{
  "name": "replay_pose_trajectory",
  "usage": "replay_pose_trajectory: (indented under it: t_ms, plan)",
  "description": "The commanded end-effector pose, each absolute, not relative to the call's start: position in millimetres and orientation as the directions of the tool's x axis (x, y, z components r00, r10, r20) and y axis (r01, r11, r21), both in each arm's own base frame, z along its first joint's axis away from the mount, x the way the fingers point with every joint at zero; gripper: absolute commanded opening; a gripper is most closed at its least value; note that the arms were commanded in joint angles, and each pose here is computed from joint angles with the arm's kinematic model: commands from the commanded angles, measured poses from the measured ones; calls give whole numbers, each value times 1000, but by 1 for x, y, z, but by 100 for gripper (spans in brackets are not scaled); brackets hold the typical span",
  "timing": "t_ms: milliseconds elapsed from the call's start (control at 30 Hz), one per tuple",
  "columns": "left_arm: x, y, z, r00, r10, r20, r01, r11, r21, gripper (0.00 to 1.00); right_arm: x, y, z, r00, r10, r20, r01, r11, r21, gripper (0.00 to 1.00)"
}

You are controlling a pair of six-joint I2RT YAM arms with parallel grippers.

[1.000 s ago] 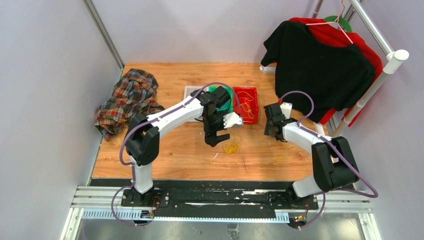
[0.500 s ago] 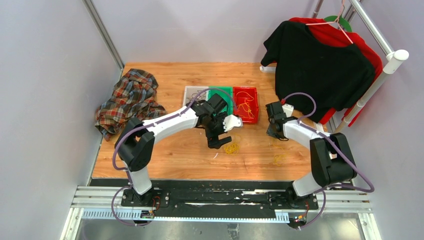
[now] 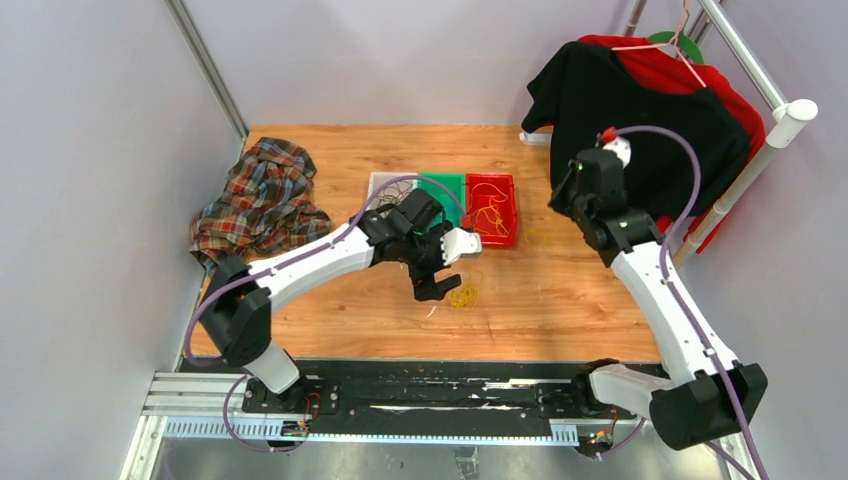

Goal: Untangle the cables

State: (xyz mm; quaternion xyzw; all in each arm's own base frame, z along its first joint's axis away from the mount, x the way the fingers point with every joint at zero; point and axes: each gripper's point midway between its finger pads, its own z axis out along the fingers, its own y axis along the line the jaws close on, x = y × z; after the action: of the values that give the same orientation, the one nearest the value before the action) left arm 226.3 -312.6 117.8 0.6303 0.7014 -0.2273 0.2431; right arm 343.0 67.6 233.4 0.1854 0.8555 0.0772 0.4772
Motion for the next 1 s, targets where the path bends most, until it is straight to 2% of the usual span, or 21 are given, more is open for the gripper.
replay_pose_trajectory:
  t_ms: [0, 133, 200, 367, 433, 600, 667, 967]
  plan:
    - [239, -310, 159, -70, 714, -697, 977, 192, 98, 98, 352, 86, 297, -427, 367, -827, 93, 927, 363, 1]
    - [269, -285, 193, -124, 689, -714, 890, 396, 228, 98, 371, 108, 350, -334, 340, -879, -62, 923, 380, 1]
    - [281, -267, 207, -127, 685, -717, 841, 458, 289, 98, 382, 115, 365, -278, 317, -907, -114, 926, 359, 1]
    - [298, -230, 230, -240, 560, -793, 776, 602, 191, 98, 412, 130, 378, -210, 292, -933, -166, 930, 328, 1]
    - [306, -215, 238, -253, 545, -800, 736, 645, 207, 98, 423, 135, 376, -211, 283, -935, -171, 932, 321, 1]
    - [319, -169, 270, -246, 574, -781, 579, 733, 357, 98, 443, 158, 366, -219, 251, -943, -219, 929, 298, 1]
    - [321, -156, 279, -246, 556, -794, 540, 759, 363, 98, 448, 169, 359, -225, 232, -946, -234, 930, 284, 1]
    - [301, -162, 286, -235, 546, -804, 629, 716, 302, 98, 457, 211, 298, -175, 21, -984, -307, 949, 74, 1]
